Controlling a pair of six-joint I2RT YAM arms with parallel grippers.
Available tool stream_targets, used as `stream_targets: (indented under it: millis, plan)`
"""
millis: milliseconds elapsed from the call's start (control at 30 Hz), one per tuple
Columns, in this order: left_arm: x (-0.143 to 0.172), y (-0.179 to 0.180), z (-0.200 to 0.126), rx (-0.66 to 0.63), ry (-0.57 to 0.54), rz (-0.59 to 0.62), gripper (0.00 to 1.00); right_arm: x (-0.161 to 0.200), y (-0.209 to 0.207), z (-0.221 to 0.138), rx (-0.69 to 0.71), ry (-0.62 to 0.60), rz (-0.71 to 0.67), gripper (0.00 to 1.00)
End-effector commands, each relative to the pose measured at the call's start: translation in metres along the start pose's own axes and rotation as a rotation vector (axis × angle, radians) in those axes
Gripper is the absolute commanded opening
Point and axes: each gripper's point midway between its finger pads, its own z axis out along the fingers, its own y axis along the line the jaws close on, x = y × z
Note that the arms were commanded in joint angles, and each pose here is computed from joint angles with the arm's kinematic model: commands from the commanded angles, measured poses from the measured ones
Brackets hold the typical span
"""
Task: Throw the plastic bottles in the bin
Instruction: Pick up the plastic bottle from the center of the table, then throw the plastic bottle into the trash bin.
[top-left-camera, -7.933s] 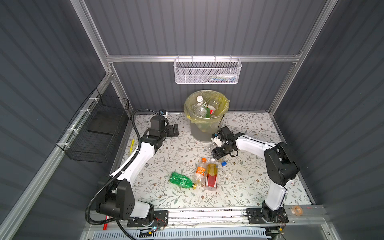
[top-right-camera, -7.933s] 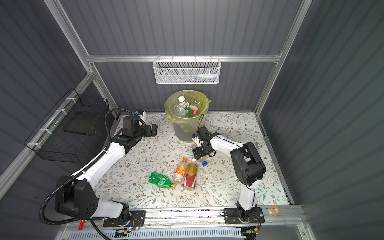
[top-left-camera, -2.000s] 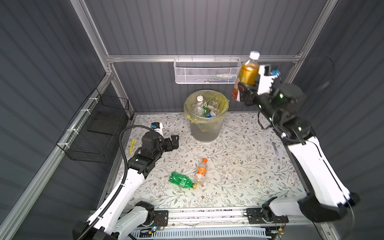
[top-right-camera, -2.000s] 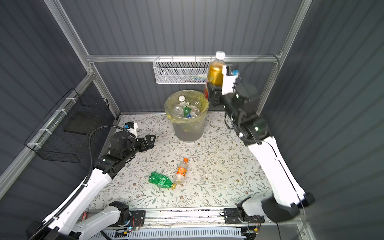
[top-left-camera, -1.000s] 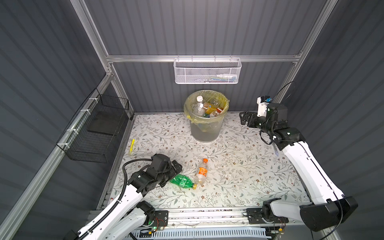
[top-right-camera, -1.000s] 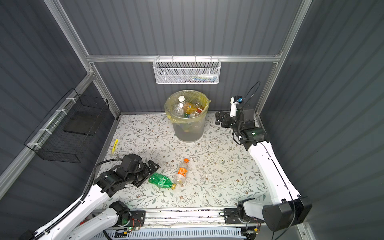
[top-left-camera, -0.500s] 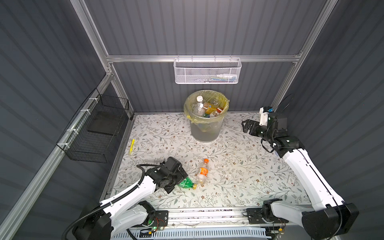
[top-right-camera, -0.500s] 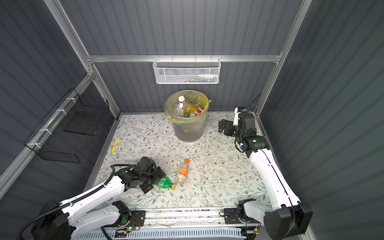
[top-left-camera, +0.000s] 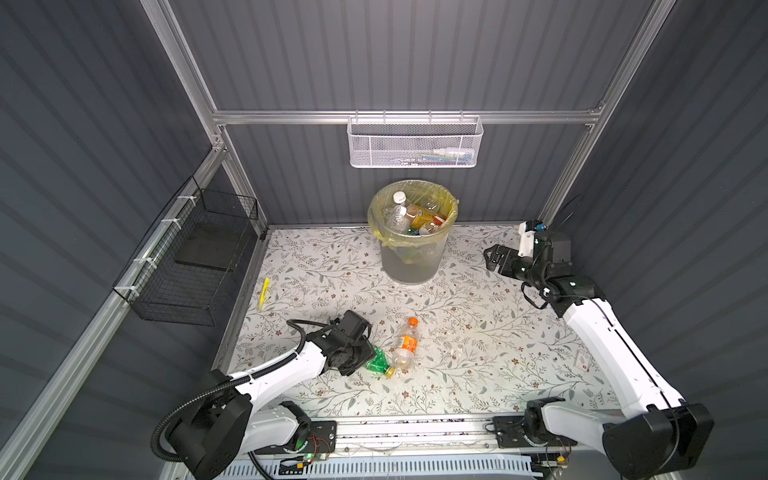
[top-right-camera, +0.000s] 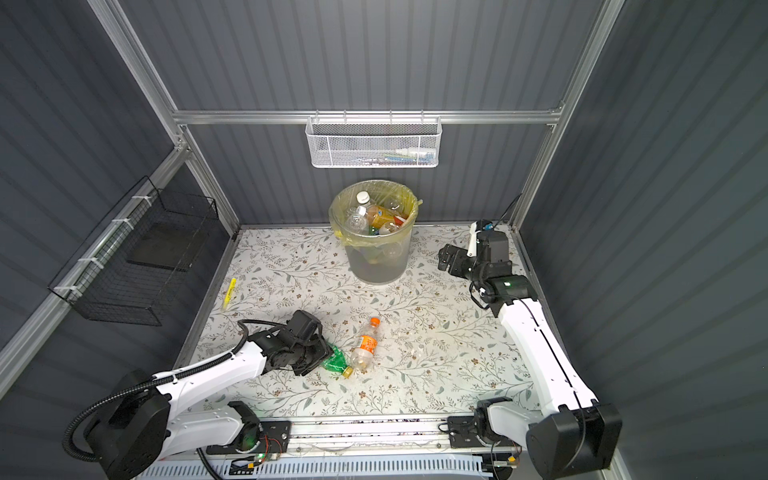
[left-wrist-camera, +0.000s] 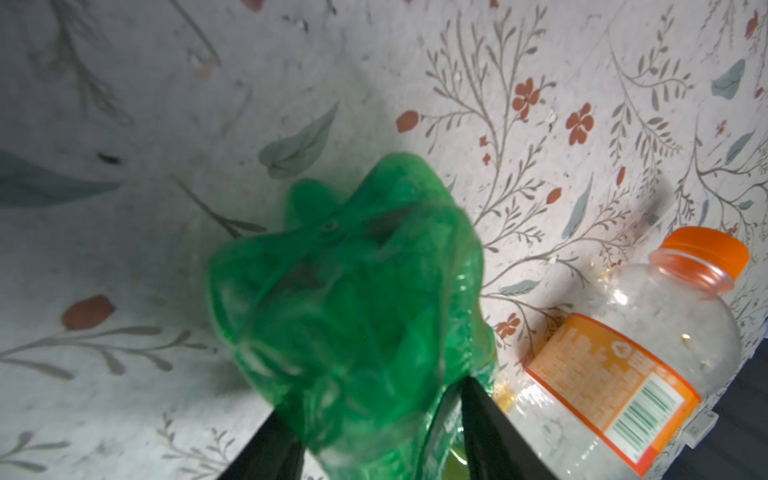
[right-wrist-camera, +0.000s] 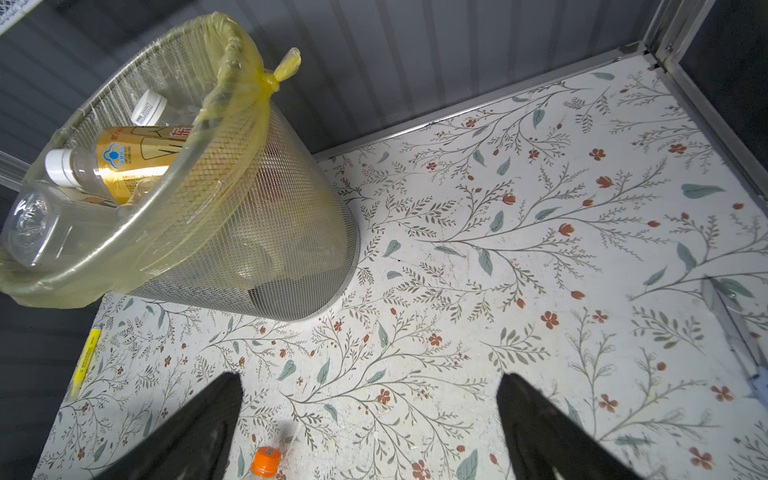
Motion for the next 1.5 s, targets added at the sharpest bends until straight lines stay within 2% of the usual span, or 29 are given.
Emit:
stream_targets:
  millis: [0, 267, 367, 600, 767, 900, 1000, 1167, 1333, 1467]
  plan:
    - [-0.013, 0.000, -0.001, -0.014, -0.037, 0.048, 0.53, 0.002, -0.001, 0.000, -0.007, 0.003, 0.015, 0.98]
    - [-0.034, -0.005, -0.008, -0.003, -0.085, 0.118, 0.37, 0.005, -0.004, 0.001, 0.007, 0.006, 0.021, 0.97]
    - [-0.038, -0.010, -0.008, 0.010, -0.098, 0.144, 0.33, 0.007, -0.006, 0.002, 0.010, 0.011, 0.029, 0.97]
    - [-0.048, -0.026, -0.019, 0.034, -0.136, 0.216, 0.30, 0.009, -0.008, 0.002, 0.020, 0.018, 0.031, 0.97]
    - [-0.069, -0.054, -0.051, 0.093, -0.244, 0.294, 0.31, 0.011, -0.008, 0.001, 0.025, 0.025, 0.031, 0.97]
    - [-0.095, -0.092, -0.101, 0.176, -0.409, 0.392, 0.33, 0.016, -0.014, 0.001, 0.049, 0.038, 0.021, 0.97]
    - [-0.114, -0.125, -0.151, 0.239, -0.561, 0.489, 0.33, 0.026, -0.021, 0.002, 0.071, 0.054, 0.014, 0.97]
    - [-0.138, -0.191, -0.261, 0.392, -0.863, 0.679, 0.34, 0.042, -0.031, 0.003, 0.096, 0.078, 0.023, 0.97]
    - [-0.137, -0.253, -0.367, 0.629, -1.162, 0.833, 0.34, 0.048, -0.036, 0.004, 0.112, 0.075, 0.037, 0.96]
    - [-0.133, -0.304, -0.419, 0.812, -1.315, 0.930, 0.37, 0.040, -0.032, -0.006, 0.097, 0.032, 0.046, 0.96]
